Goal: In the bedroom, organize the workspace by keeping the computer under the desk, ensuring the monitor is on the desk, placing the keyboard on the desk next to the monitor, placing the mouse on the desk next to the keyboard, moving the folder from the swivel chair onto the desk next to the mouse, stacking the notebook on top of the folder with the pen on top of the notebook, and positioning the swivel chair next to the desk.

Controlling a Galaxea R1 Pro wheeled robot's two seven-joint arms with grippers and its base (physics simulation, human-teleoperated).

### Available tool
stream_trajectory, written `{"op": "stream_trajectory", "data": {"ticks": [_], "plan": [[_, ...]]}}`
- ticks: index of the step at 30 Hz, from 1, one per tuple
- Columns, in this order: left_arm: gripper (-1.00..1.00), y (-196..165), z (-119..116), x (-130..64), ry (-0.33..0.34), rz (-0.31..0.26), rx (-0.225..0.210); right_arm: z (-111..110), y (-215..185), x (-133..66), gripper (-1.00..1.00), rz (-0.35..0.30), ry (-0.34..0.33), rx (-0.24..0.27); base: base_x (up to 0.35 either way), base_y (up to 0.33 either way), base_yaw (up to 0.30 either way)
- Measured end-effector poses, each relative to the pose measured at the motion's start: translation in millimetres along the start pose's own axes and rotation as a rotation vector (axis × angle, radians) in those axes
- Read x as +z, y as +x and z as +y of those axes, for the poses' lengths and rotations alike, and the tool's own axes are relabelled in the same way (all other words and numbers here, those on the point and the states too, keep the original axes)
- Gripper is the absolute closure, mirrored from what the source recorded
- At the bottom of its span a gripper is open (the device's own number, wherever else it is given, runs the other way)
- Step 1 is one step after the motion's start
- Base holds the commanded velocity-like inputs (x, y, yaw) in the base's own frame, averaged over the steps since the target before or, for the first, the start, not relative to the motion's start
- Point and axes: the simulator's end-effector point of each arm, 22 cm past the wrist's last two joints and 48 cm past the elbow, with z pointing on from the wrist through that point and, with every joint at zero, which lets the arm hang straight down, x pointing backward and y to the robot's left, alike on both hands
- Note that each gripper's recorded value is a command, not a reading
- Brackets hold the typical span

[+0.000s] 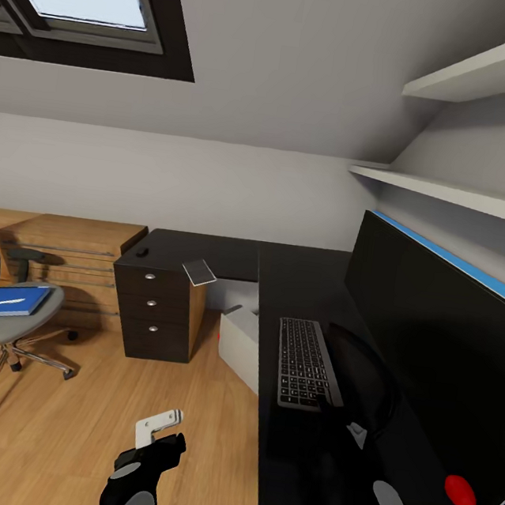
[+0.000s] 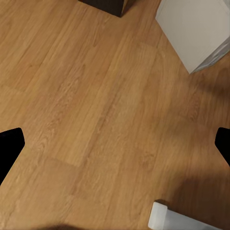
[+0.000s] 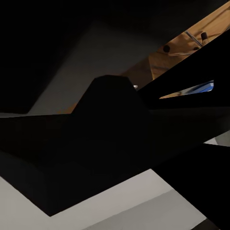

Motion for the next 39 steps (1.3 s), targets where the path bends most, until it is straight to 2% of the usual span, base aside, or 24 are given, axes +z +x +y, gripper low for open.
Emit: {"op": "stream_trajectory", "data": {"ticks": [27,28,29,39], "plan": [[-1.00,0.0,0.0,0.0,0.000,0.000,0.000,0.1,-0.2,-0.1,1.00,0.000,-0.001,-0.001,0.000,0.000,0.000],[-1.00,0.0,0.0,0.0,0.000,0.000,0.000,0.2,-0.2,-0.2,-1.00,0.000,-0.001,-0.001,0.000,0.000,0.000],[-1.00,0.0,0.0,0.1,0.000,0.000,0.000,-5.8,-0.9,-0.4,-1.00,-0.002,0.021,-0.009,0.000,0.000,0.000],[-1.00,0.0,0.0,0.1,0.000,0.000,0.000,-5.6,-2.5,-0.5,-1.00,-0.004,0.021,-0.009,0.000,0.000,0.000]]}}
